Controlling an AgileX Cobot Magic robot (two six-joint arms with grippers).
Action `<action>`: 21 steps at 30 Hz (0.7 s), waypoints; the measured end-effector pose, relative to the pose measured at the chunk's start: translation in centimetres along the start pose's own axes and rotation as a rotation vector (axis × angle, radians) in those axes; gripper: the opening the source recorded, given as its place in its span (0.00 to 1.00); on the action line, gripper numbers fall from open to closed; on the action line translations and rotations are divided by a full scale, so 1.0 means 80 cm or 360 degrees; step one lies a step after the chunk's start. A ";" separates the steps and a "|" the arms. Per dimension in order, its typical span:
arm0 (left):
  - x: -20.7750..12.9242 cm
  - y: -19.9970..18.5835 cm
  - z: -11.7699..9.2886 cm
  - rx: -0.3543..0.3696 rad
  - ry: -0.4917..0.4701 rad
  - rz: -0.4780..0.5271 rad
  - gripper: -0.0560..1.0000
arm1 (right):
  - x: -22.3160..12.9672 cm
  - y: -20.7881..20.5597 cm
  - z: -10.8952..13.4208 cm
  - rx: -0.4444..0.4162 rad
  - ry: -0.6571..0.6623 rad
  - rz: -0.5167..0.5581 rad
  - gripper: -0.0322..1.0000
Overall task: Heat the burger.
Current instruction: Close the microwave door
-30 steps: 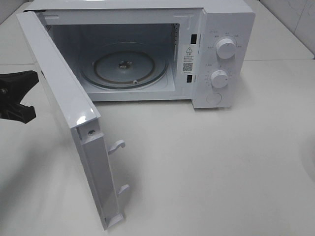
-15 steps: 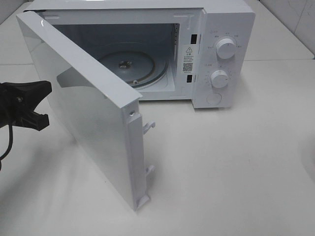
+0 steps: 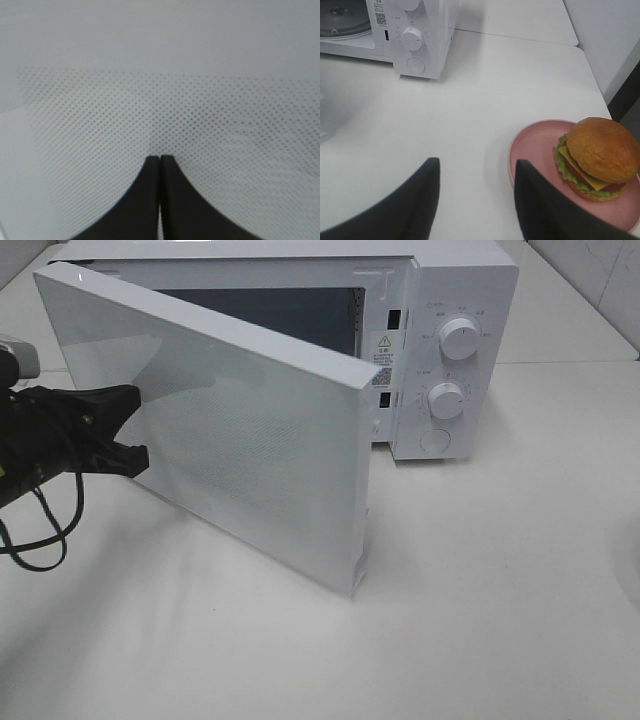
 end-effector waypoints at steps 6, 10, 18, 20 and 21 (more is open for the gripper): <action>0.006 0.023 -0.013 -0.0012 -0.0009 -0.0049 0.05 | 0.000 0.000 0.000 0.0000 0.0000 0.0000 0.51; 0.013 0.032 -0.012 0.0070 -0.0037 -0.0085 0.05 | 0.000 0.000 0.000 0.0000 0.0000 0.0000 0.51; 0.021 0.049 -0.012 0.0261 -0.0015 -0.0128 0.05 | 0.000 0.000 0.000 0.0000 0.0000 0.0000 0.51; 0.021 0.056 -0.012 0.0292 -0.0010 -0.0136 0.05 | 0.000 0.000 0.000 0.0000 0.0000 0.0000 0.51; 0.022 0.059 -0.014 0.0299 -0.0012 -0.0143 0.05 | 0.000 0.000 0.000 0.0000 0.0000 0.0000 0.51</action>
Point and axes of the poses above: a point on each arm's last joint axis where the gripper is mounted, y pointing out along that axis toward the gripper, z along the wrist's bending axis when the last joint is at zero, x = y × z, the point moved 2 cm from there along y, pointing out along that axis toward the gripper, and after that the axes turned 4 degrees about y, right-handed, at the moved point
